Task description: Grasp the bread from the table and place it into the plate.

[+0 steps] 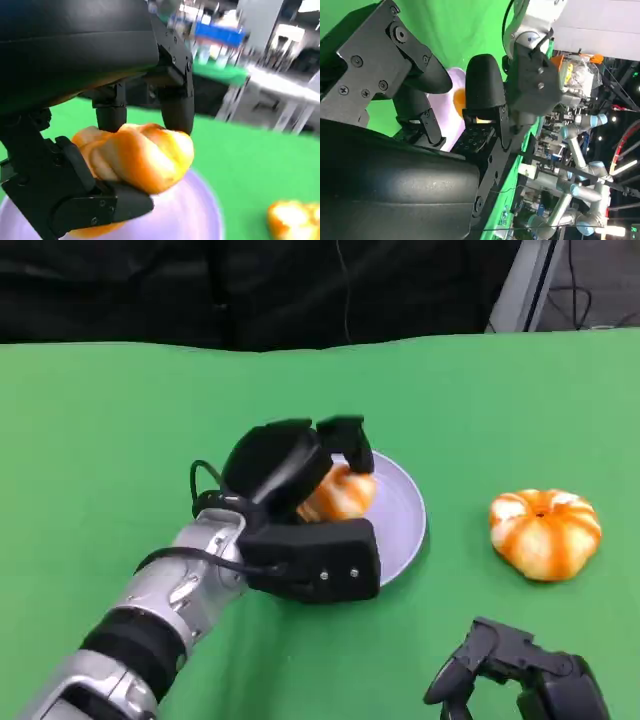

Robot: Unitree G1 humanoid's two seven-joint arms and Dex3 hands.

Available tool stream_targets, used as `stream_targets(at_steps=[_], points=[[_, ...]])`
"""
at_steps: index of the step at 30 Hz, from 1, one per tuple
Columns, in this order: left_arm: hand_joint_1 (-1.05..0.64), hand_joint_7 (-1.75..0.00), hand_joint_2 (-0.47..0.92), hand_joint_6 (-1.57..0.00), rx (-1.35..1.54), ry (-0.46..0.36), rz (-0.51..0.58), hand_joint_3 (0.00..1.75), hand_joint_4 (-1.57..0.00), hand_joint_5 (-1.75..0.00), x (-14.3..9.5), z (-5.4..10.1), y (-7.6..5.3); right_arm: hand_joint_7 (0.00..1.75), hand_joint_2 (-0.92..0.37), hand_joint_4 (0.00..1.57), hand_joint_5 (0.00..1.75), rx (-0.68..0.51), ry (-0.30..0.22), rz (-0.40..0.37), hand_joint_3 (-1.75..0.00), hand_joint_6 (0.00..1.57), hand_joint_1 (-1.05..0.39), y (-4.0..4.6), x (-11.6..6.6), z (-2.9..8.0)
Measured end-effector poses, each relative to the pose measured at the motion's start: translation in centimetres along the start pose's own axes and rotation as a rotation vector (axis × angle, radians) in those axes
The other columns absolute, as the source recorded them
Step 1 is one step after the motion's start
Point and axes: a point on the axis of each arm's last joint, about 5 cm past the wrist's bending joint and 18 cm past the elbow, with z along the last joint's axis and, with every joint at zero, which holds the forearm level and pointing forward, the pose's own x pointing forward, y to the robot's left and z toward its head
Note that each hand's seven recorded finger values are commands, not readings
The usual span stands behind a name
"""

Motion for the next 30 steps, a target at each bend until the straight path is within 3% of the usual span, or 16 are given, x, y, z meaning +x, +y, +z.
stream_targets(at_steps=[2,4,7,15,23,25,30], points=[[-0.25,-0.09,0.92,-0.71,0.021,0.011,-0.031,0.25,-0.50,-0.69,0.0,0.0,-0.1,1.29,-0.22,0.89,1.59,-0.001,0.000,0.000,-1.53,0.91,-0.01,0.00,0.0,0.0],[-0.69,-0.02,0.92,-0.22,0.054,0.018,-0.049,0.33,-0.10,-0.26,0.0,0.0,0.0,1.29,-0.22,0.89,1.59,-0.002,0.000,0.000,-1.53,0.91,0.00,0.00,0.0,0.0],[-0.88,0.00,0.92,-0.03,0.185,0.057,-0.116,0.45,-0.01,-0.04,0.1,0.0,0.1,1.29,-0.22,0.88,1.59,-0.003,0.001,0.000,-1.53,0.91,0.01,0.00,0.0,0.0],[-1.03,0.00,0.92,0.00,0.206,0.082,-0.163,0.57,0.00,0.00,0.2,0.2,1.0,1.29,-0.23,0.88,1.60,-0.002,0.002,-0.001,-1.53,0.91,0.03,-0.04,-0.1,0.0],[-1.02,0.00,0.92,0.00,0.117,0.060,-0.179,0.59,0.00,0.00,-1.0,-0.3,2.2,1.30,-0.23,0.88,1.61,-0.001,0.002,-0.003,-1.52,0.91,0.02,-0.11,0.0,0.0],[-0.92,-0.03,0.92,-0.06,0.075,0.071,-0.172,0.55,-0.04,-0.02,-1.4,-0.5,2.5,1.30,-0.23,0.87,1.61,-0.001,-0.001,0.002,-1.52,0.91,0.02,-0.08,0.0,0.0],[-0.85,-0.04,0.92,-0.11,-0.159,0.035,-0.091,0.49,-0.10,-0.06,-3.8,-0.7,4.3,1.30,-0.22,0.88,1.61,-0.008,0.005,-0.002,-1.53,0.91,0.01,-0.28,-0.2,0.0]])
